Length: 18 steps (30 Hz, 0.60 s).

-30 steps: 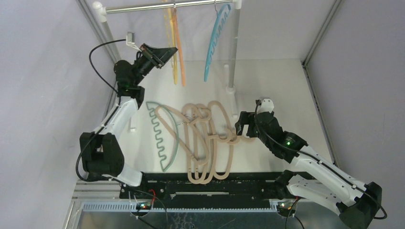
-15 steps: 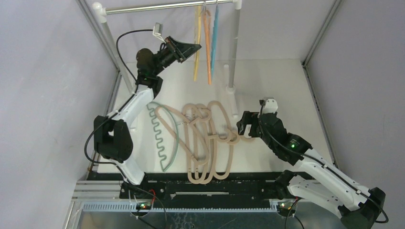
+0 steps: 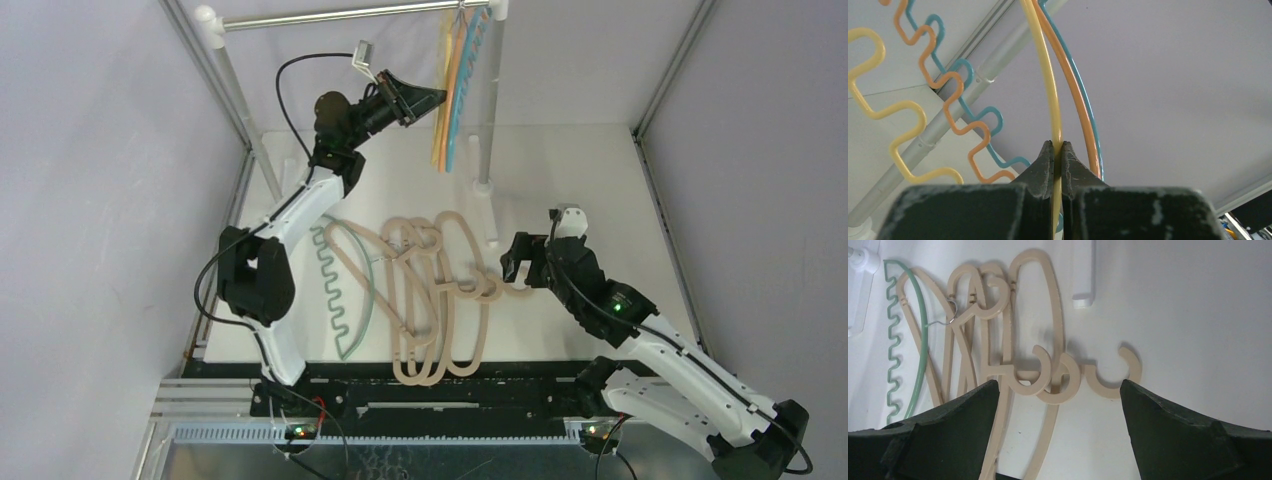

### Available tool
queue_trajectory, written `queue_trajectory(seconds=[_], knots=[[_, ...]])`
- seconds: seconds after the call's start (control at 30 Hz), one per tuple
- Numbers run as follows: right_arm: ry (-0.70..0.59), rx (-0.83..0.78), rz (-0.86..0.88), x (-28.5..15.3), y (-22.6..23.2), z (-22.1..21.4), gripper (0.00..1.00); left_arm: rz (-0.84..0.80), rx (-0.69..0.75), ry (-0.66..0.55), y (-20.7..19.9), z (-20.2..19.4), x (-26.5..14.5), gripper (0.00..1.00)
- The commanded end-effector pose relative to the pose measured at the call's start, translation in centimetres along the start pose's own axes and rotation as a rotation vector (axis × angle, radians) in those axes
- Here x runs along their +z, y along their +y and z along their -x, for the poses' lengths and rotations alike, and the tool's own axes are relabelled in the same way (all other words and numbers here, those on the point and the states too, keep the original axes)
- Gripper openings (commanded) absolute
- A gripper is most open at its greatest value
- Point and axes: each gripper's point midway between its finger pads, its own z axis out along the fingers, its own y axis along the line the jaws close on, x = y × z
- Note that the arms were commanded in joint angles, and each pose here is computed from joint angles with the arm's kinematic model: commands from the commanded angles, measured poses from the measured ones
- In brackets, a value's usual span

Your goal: Organize the hangers

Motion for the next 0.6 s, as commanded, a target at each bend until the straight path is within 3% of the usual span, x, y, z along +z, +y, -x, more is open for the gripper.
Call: queue_trajectory(seconds=[0.0,0.13,0.23,0.33,0.4,0.47,0.57], knots=[[-0.040,0.004,-0.003,-0.3,-0.2,1.2,1.00,-0.019,0.053,0.009,-1.0,0.2,0.2,0.06],[-0.039,0.005,-0.008,-0.3,-0.3,1.1,1.00,-0.020,0.088,0.021,-1.6,0.4,-0.3,0.12],[-0.036,0.007,-0.007,-0.3,-0.3,1.1,1.00,-0.022,0.133,0.017,-2.8,0.8,-1.1,0.26],[-0.032,0.006,-0.008,-0.3,-0.3,0.9,1.00,-0.007,0.173,0.011,-3.7,1.2,-2.1,0.45],[-0.028,0.006,-0.010,-0.2,-0.4,0.8,1.00,0.014,0.207,0.004,-4.2,1.5,-3.2,0.52],[-0.023,0.007,-0.014,-0.2,-0.5,0.6,1.00,0.041,0.228,0.002,-4.2,1.7,-4.4,0.74],[-0.017,0.008,-0.013,0.0,-0.4,0.3,1.00,0.073,0.251,-0.014,-4.2,2.4,-6.6,0.91]])
